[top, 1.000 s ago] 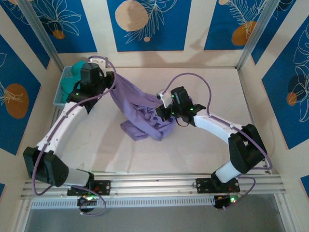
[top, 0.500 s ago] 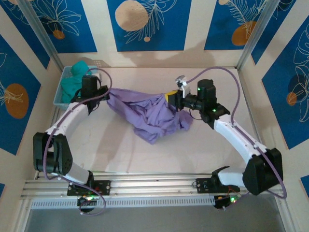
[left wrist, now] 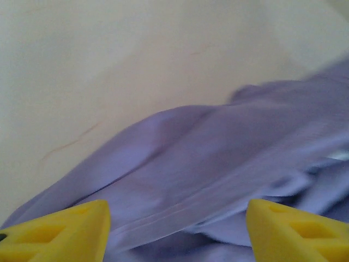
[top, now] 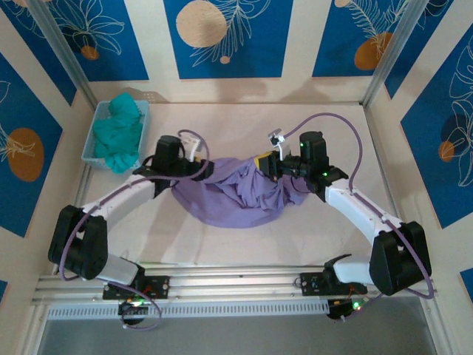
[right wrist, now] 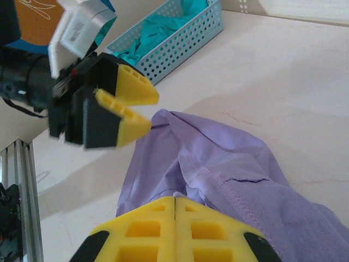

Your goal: Fold the inside-out t-shirt

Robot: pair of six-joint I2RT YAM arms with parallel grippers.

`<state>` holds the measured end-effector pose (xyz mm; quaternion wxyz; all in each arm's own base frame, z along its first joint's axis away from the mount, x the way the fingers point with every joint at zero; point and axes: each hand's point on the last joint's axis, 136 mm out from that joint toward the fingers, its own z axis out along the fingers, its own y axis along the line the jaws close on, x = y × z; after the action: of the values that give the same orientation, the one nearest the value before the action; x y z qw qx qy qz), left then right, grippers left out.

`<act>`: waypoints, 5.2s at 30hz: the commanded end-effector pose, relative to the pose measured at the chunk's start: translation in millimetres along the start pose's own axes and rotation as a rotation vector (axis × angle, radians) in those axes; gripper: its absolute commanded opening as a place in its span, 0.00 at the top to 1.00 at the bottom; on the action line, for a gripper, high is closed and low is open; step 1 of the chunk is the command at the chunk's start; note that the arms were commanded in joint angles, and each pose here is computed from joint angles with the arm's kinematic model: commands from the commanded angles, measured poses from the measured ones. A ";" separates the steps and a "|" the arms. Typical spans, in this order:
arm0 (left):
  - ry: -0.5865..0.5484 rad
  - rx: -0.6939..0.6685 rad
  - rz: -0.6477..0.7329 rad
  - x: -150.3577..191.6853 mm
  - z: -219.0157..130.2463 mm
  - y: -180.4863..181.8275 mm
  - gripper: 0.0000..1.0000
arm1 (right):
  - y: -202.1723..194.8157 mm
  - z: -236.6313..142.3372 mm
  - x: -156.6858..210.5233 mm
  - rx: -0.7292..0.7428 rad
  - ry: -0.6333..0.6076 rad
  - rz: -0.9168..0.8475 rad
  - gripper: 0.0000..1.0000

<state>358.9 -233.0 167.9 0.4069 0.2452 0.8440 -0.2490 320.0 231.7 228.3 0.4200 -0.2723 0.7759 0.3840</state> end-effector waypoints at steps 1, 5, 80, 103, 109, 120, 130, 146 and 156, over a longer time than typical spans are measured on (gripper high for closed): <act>-0.046 0.173 0.227 -13.3 13.7 -47.5 0.33 | 4.8 -2.3 0.4 -0.028 -0.002 -0.007 1.00; 0.004 0.264 0.282 -10.7 36.6 -68.8 0.33 | 4.1 -5.6 -0.4 -0.019 -0.007 -0.005 1.00; -0.566 0.416 0.174 -182.6 -129.1 -134.6 1.00 | -18.6 -73.4 -58.6 0.158 -0.219 0.117 1.00; -0.576 0.462 0.241 -208.7 -135.1 -173.2 1.00 | -72.4 -73.2 -149.6 0.375 -0.187 0.174 1.00; -0.598 0.360 0.140 -213.3 -123.0 -165.9 1.00 | -88.5 -60.7 -105.4 0.444 -0.044 0.185 0.79; -0.506 0.299 0.046 -203.8 -89.2 -158.2 1.00 | 28.0 -51.6 -31.1 0.119 -0.129 -0.019 0.23; -0.418 0.632 0.152 -164.4 -89.8 -222.1 0.96 | -23.5 -35.4 -15.6 0.392 -0.098 0.070 0.85; 0.021 0.179 -0.079 -16.8 11.1 -93.1 0.42 | -59.9 -69.1 126.4 0.511 0.046 0.531 1.00; 0.278 0.198 -0.134 33.8 83.2 -86.4 0.36 | -65.4 -69.5 104.8 0.522 0.011 0.493 1.00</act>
<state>331.0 -336.6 121.3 0.2654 0.2625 0.8709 -0.3197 274.4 128.2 120.6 0.3424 0.0366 0.9023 0.2595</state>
